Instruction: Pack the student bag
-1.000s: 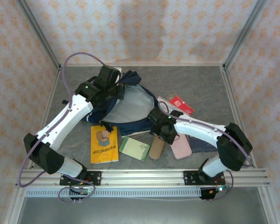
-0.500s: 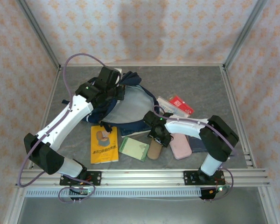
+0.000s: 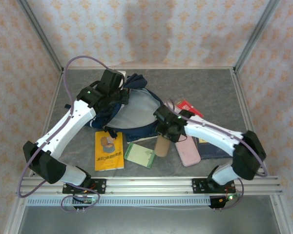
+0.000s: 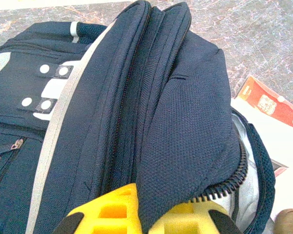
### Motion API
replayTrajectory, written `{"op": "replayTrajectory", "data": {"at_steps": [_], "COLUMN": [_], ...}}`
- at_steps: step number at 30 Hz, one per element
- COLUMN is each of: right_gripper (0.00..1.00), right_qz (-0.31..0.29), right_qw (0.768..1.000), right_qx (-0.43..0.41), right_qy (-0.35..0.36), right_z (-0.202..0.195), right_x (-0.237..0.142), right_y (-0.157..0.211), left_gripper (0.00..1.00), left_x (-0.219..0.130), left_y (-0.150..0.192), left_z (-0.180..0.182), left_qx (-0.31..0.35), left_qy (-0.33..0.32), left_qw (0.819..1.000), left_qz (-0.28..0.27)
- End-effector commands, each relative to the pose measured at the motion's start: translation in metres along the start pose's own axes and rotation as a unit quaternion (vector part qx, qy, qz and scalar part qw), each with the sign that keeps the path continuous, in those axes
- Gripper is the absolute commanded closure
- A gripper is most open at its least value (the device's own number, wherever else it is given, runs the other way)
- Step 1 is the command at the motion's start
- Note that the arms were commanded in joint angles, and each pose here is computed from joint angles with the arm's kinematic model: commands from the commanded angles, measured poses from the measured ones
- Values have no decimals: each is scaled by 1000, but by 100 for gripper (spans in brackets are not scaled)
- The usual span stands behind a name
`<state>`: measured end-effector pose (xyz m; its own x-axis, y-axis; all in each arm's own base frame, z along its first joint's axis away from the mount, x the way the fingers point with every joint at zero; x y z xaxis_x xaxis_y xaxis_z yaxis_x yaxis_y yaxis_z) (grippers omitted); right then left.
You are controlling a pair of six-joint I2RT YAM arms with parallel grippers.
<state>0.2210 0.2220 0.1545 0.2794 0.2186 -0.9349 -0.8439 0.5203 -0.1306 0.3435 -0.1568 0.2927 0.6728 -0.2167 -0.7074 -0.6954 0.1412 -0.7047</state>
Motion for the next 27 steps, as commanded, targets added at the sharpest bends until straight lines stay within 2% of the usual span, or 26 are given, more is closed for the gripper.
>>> {"op": "replayTrajectory", "data": {"at_steps": [1, 6, 11, 15, 20, 27], "right_gripper": [68, 69, 69, 71, 69, 64], "right_qz": [-29, -47, -61, -63, -64, -24], "right_qw": [995, 982, 974, 968, 968, 954], "right_qx": [-9, 25, 53, 70, 94, 129], "right_qy": [-92, -182, -211, -231, -222, -269], "right_z": [26, 68, 111, 146, 175, 226], "right_x": [-47, -77, -71, -51, -11, 45], "right_y": [-22, -51, -77, -92, -106, -104], "left_gripper": [100, 100, 100, 100, 100, 100], "left_x": [-34, -42, -51, -59, -66, -67], "left_y": [-37, -48, -62, -73, -80, -86], "left_z": [1, 0, -4, -7, -8, -10], "left_qx": [-9, -11, -22, -17, 0, 12], "left_qy": [8, 12, 25, 30, 31, 36], "left_qw": [997, 995, 993, 991, 991, 990], "left_qz": [-79, -96, -116, -127, -130, -137]}}
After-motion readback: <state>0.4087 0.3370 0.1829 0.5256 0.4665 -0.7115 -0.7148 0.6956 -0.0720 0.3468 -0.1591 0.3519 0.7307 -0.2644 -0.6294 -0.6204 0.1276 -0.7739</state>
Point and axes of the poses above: each hand's point on the last joint's axis, 136 mm out from that joint toward the fingers, its own x axis out along the fingers, its own z axis along the line the jaws close on, y = z × x, the point moved 3 cm from there along -x, back along the fingers, and after that the axes turned 8 degrees about x, right-handed, at the moved point
